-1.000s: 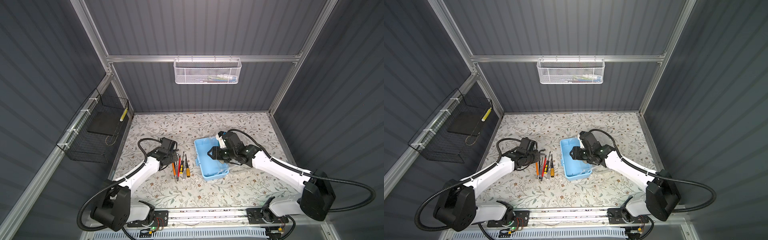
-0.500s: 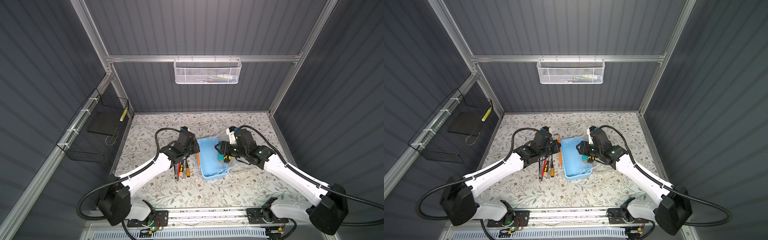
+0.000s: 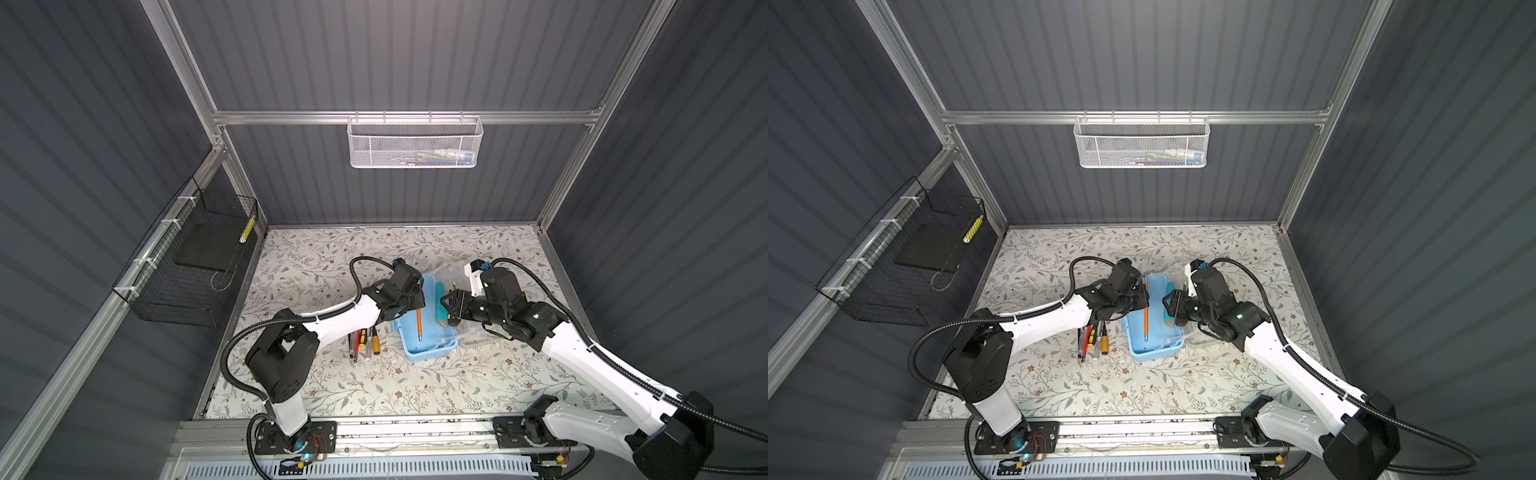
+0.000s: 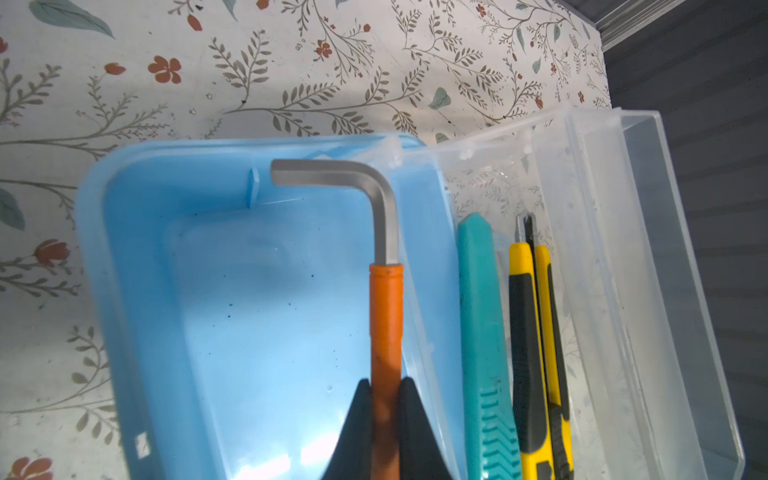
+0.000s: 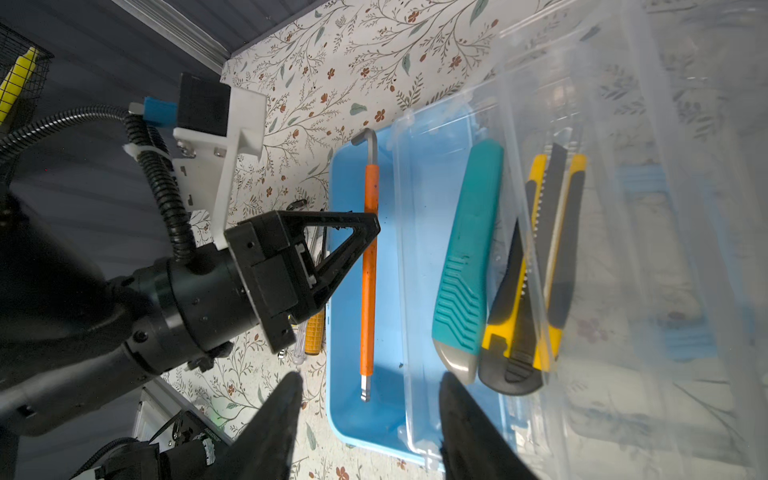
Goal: Pack the tool kit
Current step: 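Carry the orange hex key into the blue box and open the left gripper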
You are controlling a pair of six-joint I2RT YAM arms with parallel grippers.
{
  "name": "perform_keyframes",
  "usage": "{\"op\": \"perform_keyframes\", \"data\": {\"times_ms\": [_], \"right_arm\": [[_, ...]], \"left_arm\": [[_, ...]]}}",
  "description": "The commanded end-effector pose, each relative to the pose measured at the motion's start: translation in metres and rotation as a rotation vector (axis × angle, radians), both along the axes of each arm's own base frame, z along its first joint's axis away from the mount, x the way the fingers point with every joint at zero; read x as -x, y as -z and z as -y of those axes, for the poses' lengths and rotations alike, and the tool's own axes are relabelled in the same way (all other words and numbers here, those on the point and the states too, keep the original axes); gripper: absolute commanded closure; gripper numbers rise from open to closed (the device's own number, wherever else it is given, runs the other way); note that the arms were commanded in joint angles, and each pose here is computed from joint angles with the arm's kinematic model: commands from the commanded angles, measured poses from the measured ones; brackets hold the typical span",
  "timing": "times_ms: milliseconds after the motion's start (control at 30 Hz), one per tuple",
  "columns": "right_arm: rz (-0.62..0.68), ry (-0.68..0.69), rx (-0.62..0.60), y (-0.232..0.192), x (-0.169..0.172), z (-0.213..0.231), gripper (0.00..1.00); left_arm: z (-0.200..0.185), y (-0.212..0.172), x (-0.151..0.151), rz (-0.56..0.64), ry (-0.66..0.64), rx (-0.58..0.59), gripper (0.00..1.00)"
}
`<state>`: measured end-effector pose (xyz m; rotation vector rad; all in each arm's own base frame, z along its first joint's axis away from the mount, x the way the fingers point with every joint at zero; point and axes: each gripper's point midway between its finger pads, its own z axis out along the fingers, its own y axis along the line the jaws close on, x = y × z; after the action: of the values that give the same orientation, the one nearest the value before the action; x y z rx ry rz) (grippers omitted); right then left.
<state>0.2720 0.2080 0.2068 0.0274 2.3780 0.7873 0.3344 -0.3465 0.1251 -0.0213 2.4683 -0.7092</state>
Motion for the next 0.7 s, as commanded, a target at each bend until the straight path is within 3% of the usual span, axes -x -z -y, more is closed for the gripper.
{"op": "perform_keyframes", "data": {"times_ms": [0,667], "right_arm": [[-0.006,0.015,0.015,0.006,0.001,0.007,0.46],[-0.031,-0.005,0.011,0.015,0.001,0.002,0.44]], "left_arm": [[0.003,0.0,0.0,-0.008,-0.033,-0.003,1.0],[-0.001,0.056,0.023,-0.128,-0.044,-0.033,1.0]]}}
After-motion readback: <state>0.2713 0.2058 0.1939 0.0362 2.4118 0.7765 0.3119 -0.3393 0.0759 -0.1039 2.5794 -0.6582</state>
